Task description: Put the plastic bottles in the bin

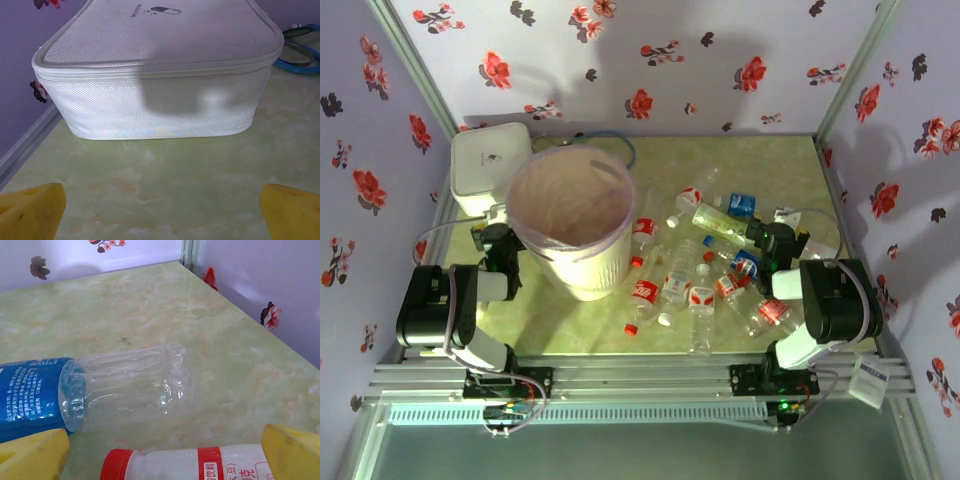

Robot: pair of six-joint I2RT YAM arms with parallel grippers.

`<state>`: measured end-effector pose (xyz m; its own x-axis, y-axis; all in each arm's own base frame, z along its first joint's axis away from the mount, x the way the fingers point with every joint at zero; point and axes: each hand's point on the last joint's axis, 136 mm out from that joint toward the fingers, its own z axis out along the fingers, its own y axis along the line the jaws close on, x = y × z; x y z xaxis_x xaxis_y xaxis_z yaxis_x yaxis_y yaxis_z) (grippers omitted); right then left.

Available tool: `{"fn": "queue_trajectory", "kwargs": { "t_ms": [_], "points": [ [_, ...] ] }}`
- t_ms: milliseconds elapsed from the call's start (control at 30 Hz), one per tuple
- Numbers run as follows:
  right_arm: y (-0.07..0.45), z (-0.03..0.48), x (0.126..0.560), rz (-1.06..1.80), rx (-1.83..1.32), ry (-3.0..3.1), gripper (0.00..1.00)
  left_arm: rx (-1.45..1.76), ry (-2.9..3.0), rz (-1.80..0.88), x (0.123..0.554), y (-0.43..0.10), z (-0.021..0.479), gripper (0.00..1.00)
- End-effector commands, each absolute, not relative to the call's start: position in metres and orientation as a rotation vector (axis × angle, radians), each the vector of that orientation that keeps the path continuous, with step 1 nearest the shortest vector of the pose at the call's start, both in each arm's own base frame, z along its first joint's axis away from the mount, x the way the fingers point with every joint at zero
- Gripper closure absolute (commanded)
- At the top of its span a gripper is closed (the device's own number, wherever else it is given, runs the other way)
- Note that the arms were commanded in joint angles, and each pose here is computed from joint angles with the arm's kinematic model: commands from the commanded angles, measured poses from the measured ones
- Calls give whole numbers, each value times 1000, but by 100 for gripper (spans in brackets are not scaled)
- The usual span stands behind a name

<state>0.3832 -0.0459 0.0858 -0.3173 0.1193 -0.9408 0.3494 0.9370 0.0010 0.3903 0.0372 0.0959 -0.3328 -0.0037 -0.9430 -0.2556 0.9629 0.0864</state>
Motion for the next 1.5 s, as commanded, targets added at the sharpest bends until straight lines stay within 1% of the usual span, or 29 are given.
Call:
{"fn": "queue_trajectory", "kwargs": {
  "t_ms": [0, 1100, 1233, 1333, 1467],
  "points": [
    [-44, 91, 386, -231, 337, 1874, 1, -195, 1875, 249, 392, 38, 99, 0],
    [-44, 91, 386, -227, 336, 1880, 1, -194, 1877, 236, 392, 37, 99, 0],
    [-38, 97, 389, -215, 298, 1909, 1, -219, 1850, 248, 383, 41, 124, 0],
    [-32, 119, 391, -239, 263, 1924, 1, -279, 1810, 287, 370, 52, 157, 0],
    [-38, 162, 387, -237, 350, 1934, 1, -328, 1814, 346, 353, 63, 184, 0]
  ]
}}
